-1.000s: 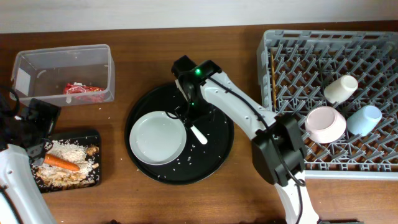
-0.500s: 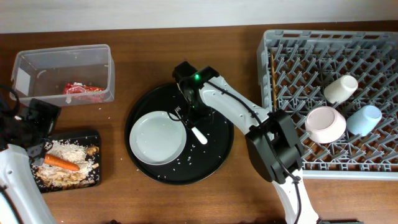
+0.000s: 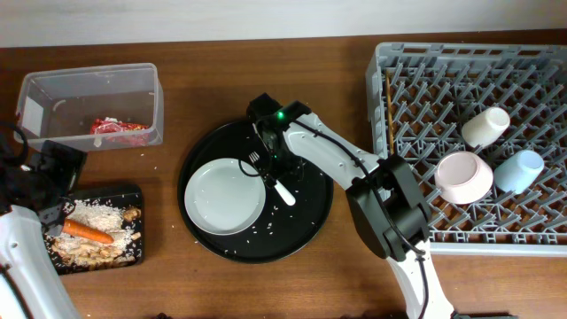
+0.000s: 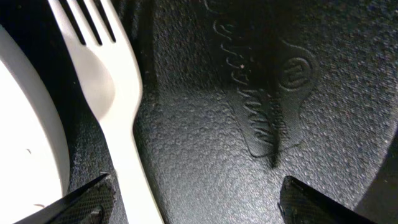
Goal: Sort waste into correct bins and load items into the dishwasher rack
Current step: 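Reach the right gripper to the white plastic fork and grasp, then carry the fork right and release it upright in the rack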
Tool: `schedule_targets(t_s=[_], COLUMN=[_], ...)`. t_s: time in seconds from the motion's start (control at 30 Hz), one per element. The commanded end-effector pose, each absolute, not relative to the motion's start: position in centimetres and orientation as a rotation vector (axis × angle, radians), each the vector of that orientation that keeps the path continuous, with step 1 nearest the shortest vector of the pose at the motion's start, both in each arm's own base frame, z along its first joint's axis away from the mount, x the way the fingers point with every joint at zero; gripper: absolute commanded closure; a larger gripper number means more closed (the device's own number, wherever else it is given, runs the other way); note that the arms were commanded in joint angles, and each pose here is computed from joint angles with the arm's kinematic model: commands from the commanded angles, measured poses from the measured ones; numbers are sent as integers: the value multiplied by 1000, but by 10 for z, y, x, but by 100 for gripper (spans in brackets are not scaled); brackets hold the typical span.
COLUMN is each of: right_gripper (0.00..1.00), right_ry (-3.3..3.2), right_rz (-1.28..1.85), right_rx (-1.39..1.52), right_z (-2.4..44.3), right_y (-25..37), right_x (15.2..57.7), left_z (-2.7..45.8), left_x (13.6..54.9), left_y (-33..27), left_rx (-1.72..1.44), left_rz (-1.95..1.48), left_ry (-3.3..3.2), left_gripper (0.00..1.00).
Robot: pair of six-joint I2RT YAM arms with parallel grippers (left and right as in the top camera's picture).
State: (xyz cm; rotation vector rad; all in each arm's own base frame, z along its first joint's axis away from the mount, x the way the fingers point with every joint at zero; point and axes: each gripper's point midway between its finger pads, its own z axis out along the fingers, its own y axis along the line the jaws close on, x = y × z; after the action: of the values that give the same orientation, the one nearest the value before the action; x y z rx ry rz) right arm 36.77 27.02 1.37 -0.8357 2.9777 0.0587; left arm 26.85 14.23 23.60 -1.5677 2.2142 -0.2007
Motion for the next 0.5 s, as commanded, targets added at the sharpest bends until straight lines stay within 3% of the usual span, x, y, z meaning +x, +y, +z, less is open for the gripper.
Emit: schedule_targets(t_s=[0.0, 0.23, 0.47], right_gripper=[15, 27, 55], right_ry=[3003, 2979, 2984], right_rz=[32, -158, -182], right_rx=[-842, -714, -632], right_z=[-3, -8, -7], right_y=[271, 253, 251], right_x=[363, 379, 381], left_z=[237, 237, 237], left_x=[267, 267, 266], left_y=[144, 144, 144], left_rx=[-1588, -1588, -1588], left_rz=[-193, -193, -193], left_ry=[2197, 2197, 2198], left_gripper=[1, 1, 1])
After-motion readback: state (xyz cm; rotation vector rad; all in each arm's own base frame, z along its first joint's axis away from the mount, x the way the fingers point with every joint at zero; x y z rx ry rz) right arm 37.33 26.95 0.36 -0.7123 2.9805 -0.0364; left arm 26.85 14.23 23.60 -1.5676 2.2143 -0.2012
